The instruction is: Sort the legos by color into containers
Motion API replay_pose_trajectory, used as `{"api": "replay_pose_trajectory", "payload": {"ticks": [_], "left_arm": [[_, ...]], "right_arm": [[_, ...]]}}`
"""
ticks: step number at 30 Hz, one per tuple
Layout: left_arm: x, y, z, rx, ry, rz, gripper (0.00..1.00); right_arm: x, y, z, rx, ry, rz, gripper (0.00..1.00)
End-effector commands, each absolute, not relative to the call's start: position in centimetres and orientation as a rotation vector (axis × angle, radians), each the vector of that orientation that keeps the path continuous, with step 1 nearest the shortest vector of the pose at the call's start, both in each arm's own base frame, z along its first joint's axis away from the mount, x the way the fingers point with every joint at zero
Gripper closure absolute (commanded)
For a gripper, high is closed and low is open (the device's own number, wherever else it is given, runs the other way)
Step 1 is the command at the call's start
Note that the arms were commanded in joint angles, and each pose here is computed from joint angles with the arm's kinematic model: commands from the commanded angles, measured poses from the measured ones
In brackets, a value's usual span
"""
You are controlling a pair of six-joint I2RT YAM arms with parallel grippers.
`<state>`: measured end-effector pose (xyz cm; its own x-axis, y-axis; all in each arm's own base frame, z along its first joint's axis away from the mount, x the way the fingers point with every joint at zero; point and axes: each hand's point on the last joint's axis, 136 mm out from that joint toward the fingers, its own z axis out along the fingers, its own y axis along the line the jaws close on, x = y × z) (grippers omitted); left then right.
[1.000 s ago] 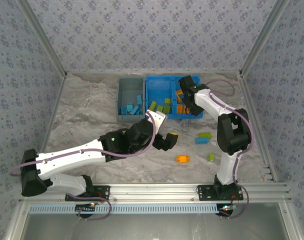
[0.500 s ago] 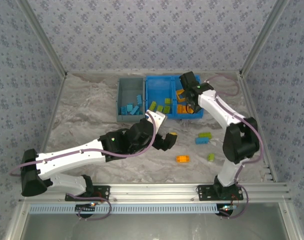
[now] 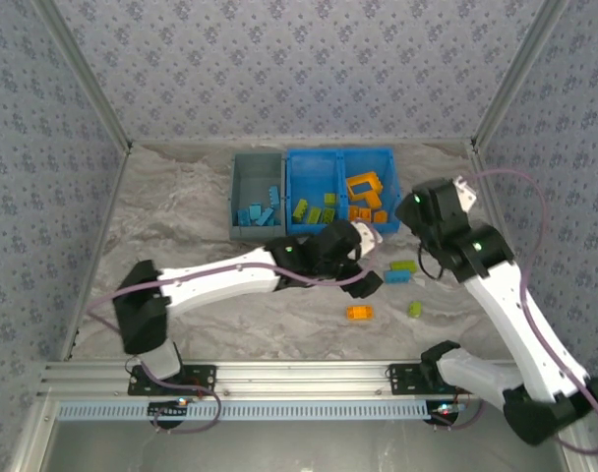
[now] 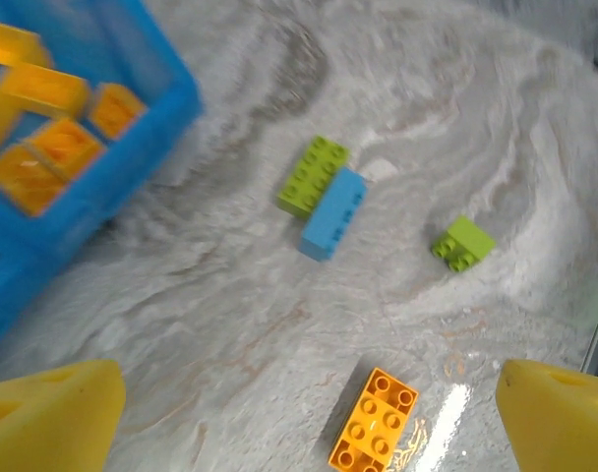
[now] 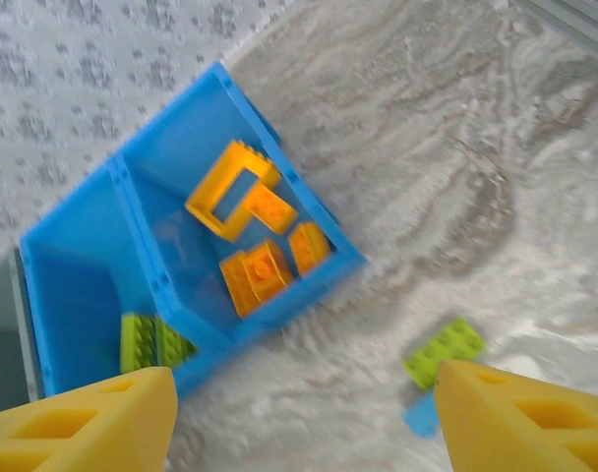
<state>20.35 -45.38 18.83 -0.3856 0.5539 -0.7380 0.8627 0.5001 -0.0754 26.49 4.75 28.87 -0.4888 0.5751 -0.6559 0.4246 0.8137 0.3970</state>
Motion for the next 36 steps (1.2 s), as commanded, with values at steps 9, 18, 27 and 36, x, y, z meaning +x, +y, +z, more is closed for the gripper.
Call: {"api": "replay_pose_trajectory", "payload": {"ticks": [9,18,27,36], "left_arm": [[22.3,-52.2,10.5,1.541,2.062,-0.618,0.08],[22.9,-53.8,6.4,1.605,2.083,-0.582,0.16],[23.0,-55.6,4.9,1.631,2.082,-0.565,0.43],[23.0,-55.6,4.0,1.657,2.081,-0.504,0.70]], "right_arm": [[16.1,3.0,27.5,0.554,2.337,0.311,0.21],[14.7,3.1,28.2,0.569,2.331,0.379,0.22],[14.9,3.6,26.8,0.607,2.335,0.420,0.23],[15.3,4.0,26.5,0.609,2.332,0.440,0.24]]}}
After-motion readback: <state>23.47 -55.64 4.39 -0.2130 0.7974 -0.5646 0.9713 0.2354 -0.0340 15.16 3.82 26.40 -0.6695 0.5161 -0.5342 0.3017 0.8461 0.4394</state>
